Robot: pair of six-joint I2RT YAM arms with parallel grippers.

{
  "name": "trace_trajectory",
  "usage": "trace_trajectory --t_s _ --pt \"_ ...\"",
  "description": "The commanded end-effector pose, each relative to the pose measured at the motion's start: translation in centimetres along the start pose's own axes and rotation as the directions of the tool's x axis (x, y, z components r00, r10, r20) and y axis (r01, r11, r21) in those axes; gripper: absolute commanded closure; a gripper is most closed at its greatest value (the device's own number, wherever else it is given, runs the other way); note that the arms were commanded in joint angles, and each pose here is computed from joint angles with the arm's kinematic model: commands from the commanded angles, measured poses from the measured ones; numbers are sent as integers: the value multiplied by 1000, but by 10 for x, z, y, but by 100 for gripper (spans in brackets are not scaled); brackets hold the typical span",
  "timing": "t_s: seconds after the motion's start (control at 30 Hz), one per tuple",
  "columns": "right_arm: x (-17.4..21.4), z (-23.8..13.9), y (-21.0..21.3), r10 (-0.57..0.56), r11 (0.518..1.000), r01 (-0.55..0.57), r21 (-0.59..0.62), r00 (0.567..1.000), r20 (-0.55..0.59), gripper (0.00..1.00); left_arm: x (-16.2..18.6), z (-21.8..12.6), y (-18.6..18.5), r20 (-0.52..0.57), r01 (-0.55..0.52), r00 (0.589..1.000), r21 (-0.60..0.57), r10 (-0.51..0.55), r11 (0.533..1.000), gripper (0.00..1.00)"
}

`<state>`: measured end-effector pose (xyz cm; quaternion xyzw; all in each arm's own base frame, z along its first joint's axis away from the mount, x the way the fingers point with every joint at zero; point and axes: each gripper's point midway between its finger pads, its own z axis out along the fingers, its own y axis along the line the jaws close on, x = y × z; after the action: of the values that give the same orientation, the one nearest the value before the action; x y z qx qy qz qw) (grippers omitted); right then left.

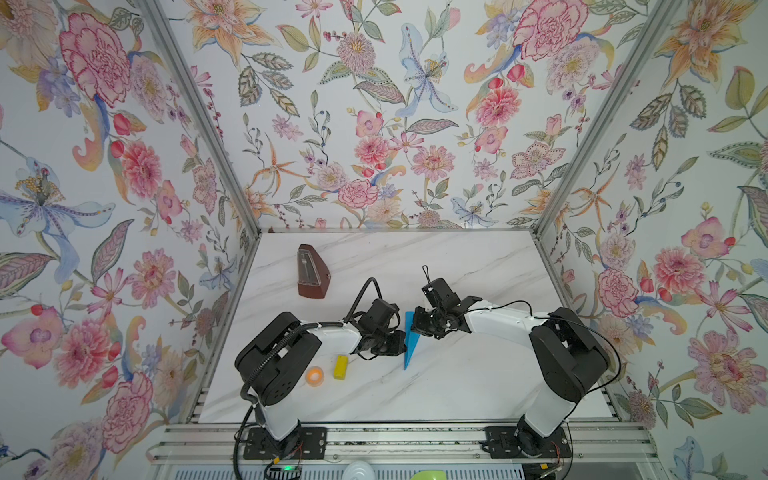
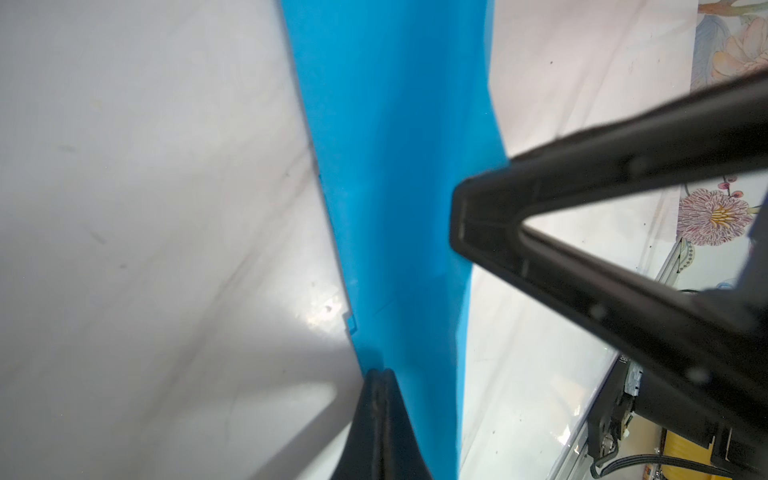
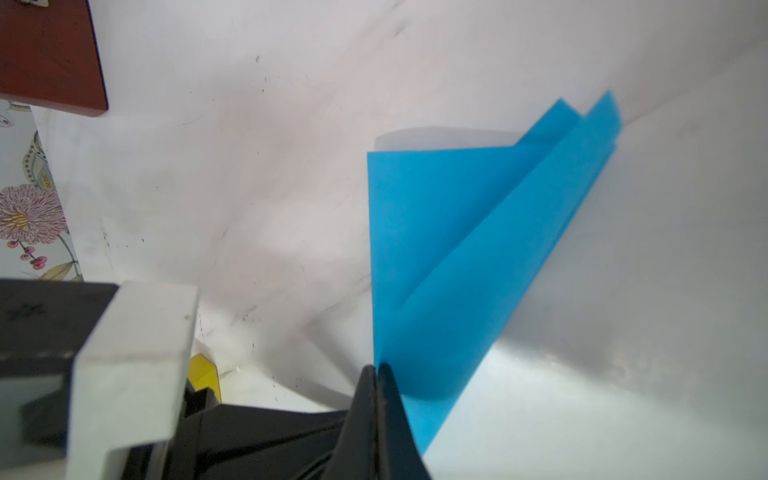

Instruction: Fold a paper plane with a square sheet of paper (fold left side to right side)

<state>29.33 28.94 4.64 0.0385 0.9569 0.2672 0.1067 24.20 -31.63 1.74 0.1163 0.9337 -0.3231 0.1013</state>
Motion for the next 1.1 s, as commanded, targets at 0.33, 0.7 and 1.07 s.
trace_trajectory --t_s 0.33,0.7,1.07 --pt "1 21 -5 -3 1000 3 -5 1000 -27 100 24 8 26 -79 8 997 -99 -15 995 100" --pt "9 29 -5 -34 999 34 -7 997 -74 100 27 7 30 -83 7 996 -113 -17 994 100" --pt "15 29 -2 -116 993 115 -13 986 -120 100 29 7 33 -88 4 996 -129 -15 992 100"
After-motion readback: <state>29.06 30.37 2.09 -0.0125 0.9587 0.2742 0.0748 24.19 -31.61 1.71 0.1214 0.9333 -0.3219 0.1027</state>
